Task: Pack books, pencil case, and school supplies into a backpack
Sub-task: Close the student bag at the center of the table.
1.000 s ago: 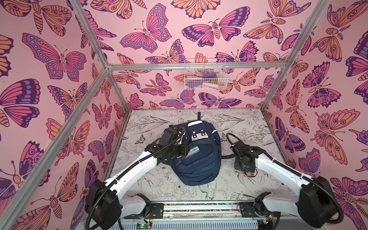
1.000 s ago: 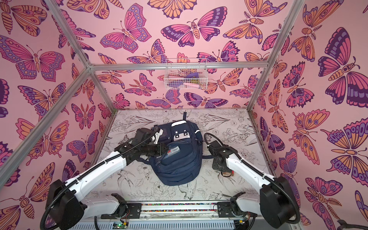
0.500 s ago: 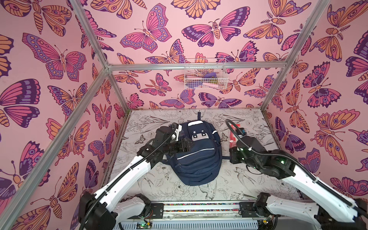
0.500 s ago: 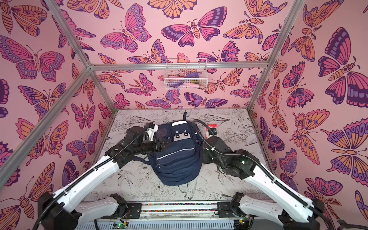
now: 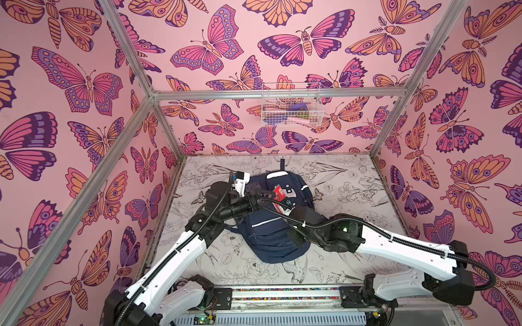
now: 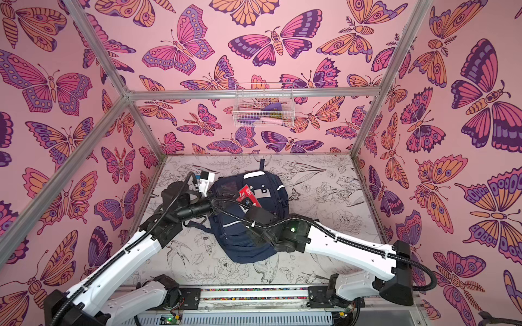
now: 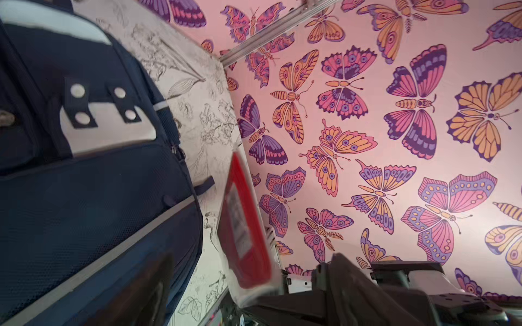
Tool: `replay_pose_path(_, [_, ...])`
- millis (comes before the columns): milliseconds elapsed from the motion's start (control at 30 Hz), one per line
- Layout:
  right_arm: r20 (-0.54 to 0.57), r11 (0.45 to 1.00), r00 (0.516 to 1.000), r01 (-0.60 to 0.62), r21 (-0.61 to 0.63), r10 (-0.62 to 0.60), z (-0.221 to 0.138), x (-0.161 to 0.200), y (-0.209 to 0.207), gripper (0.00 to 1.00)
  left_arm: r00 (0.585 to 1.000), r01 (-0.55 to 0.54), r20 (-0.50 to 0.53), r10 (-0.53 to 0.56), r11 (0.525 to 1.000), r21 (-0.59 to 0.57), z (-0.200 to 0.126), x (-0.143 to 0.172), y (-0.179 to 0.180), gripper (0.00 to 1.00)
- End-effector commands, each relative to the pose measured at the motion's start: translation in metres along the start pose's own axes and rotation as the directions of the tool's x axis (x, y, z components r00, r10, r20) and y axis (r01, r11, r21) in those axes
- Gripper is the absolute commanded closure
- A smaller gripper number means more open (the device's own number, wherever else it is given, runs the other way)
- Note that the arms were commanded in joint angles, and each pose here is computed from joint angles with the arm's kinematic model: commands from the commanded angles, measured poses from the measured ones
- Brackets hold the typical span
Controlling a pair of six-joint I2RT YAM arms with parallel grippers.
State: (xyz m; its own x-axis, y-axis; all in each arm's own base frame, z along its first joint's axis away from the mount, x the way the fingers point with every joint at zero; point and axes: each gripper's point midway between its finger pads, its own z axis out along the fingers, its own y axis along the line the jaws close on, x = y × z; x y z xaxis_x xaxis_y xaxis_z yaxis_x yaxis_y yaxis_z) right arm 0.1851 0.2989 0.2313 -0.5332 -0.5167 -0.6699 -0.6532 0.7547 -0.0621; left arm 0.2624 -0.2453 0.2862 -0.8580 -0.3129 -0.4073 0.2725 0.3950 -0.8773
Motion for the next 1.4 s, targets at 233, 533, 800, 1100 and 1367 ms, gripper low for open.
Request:
replay_pose_path(233, [0.022, 0.997, 0.997, 0.077, -0.030, -0.076, 0.003, -0.009, 0.021, 1.00, 0.997, 0.055, -0.059, -0.051, 0.996, 0.072, 0.012, 0.001, -0.001, 0.55])
replay_pose_path(533, [0.011, 0.997, 0.997, 0.073, 0.020, -0.073, 0.011, -0.006, 0.019, 1.00, 0.995, 0.094, -0.028, -0.093, 0.995, 0.038, 0.008, -0.004, 0.016, 1.00])
replay_pose_path(800, [0.236, 0.909, 0.938, -0.314, 0.276, 0.252, -0.021, -0.017, -0.050, 0.34, 0.952, 0.222, 0.213, -0.219, 0.975, 0.008, -0.019, -0.030, 0.050, 1.00])
replay_pose_path(1100, [0.143, 0.659, 0.655, -0.671, -0.342, 0.742, -0.009, -0.030, -0.017, 0.19, 0.849, 0.312, 0.347, -0.399, 0.908, 0.281, -0.036, -0.047, 0.050, 1.00])
replay_pose_path(1367, [0.064, 0.429, 0.477, -0.714, -0.554, 0.876, 0.006, -0.051, -0.005, 0.38, 0.828, 0.285, 0.390, -0.402, 0.902, 0.324, -0.052, -0.044, 0.046, 1.00])
